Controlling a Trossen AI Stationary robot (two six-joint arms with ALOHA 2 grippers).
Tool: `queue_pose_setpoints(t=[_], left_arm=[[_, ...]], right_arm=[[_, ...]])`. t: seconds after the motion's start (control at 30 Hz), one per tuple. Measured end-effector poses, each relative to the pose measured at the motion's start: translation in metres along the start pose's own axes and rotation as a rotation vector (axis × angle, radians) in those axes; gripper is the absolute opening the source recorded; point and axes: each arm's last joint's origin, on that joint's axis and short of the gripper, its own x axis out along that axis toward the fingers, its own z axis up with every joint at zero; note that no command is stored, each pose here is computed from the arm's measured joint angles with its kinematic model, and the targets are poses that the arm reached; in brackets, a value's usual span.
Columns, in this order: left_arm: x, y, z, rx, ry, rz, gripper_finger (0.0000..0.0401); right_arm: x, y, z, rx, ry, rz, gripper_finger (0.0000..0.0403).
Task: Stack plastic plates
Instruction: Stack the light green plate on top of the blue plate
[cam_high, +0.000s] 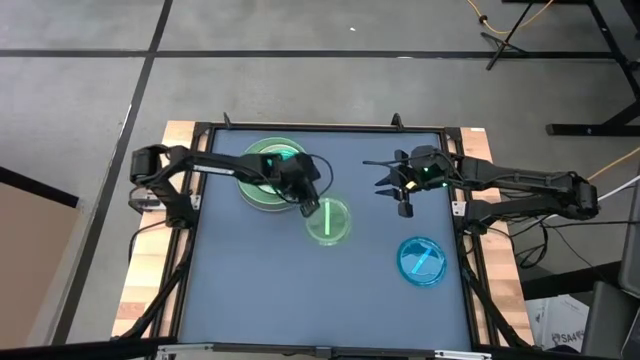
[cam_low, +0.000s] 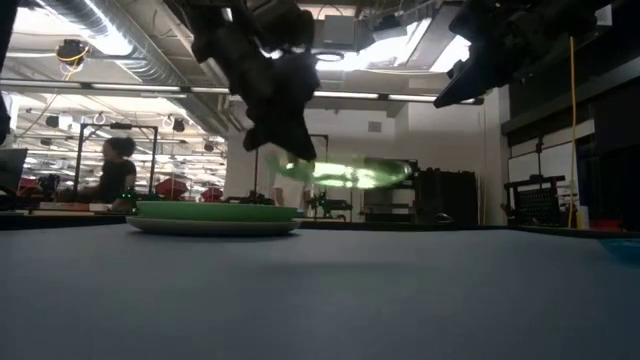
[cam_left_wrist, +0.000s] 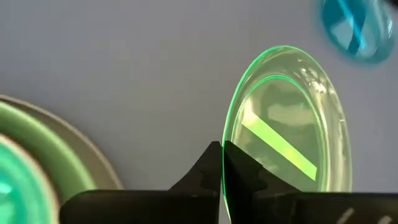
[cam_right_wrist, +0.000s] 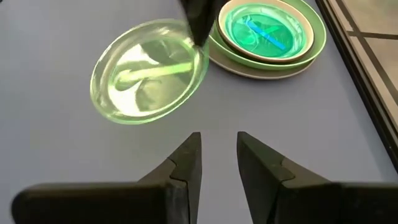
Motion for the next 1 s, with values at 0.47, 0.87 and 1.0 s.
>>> queue_pose_setpoints(t=[0.47,0.87,1.0], left_arm=[[-0.075,0.090,0.025,-0.168,-0.084,0.189,0.0000],[-0.102,0.160,0.008,-0.317,0.064,0.350,0.0000],[-0.107,0.170,0.005,-0.341,0.073,0.369,0.0000]], right_arm=[[0.000,0.000,-0.001,0.005,0.011,0.003,0.0095],[0.000,0.000,-0.001,0.005,0.015,0.004,0.0095],[0.000,0.000,-0.001,0.005,0.015,0.004,0.0095]])
